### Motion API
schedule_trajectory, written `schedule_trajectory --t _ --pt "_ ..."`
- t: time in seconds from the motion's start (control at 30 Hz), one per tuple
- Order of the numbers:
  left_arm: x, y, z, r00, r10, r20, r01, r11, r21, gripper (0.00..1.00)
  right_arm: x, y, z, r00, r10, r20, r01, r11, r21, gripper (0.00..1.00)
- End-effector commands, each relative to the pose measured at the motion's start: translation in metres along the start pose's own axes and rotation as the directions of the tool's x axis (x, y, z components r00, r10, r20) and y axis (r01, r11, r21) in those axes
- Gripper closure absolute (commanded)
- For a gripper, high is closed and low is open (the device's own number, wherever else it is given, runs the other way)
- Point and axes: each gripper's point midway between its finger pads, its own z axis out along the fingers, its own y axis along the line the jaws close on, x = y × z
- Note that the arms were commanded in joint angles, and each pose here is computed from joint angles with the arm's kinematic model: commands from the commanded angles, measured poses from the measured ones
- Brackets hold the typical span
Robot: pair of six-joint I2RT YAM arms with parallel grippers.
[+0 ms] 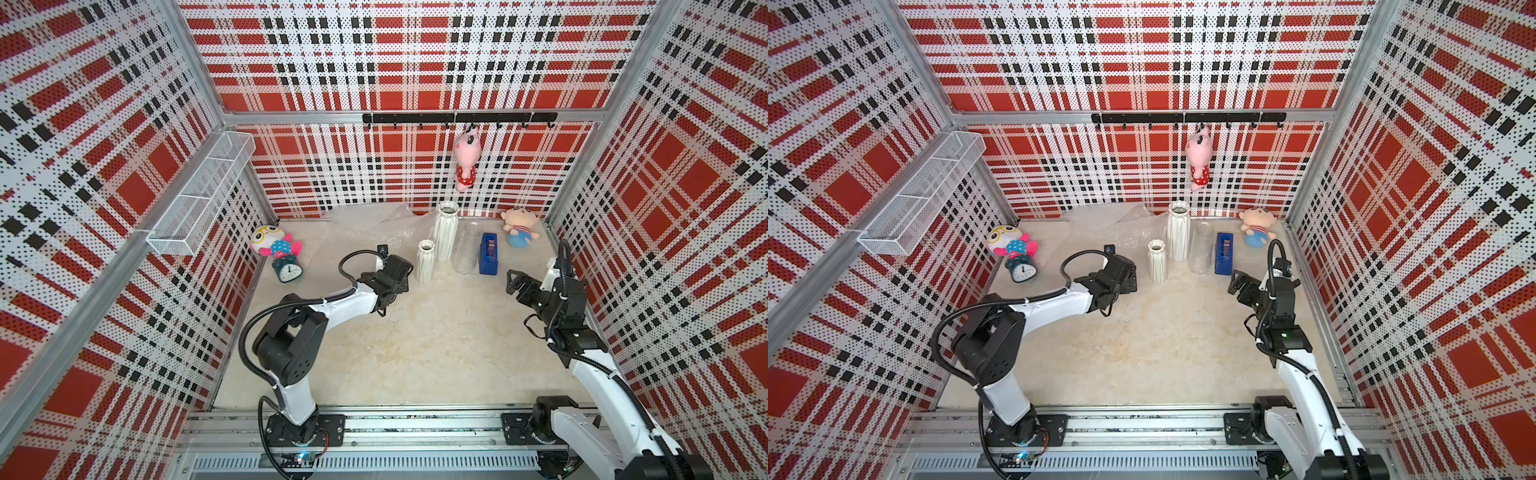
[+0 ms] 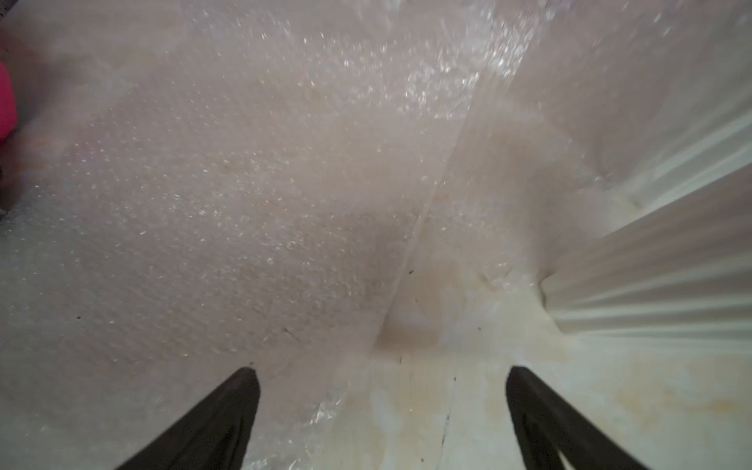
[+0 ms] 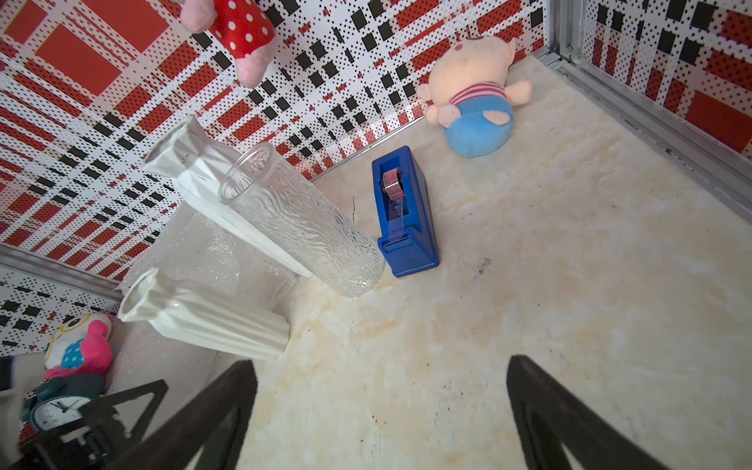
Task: Wrap vases in bubble wrap
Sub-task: Move the bubble wrap to the center of the board.
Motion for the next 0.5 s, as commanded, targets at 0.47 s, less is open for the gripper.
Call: schedule_trajectory --t 0.47 --pt "0.057 0.043 0.042 0.964 0.037 -0.263 -0.041 0.999 -0.010 0.27 -0.024 -0.002 -0.022 0.994 -0.093 0.064 0.089 0.994 0.071 0.00"
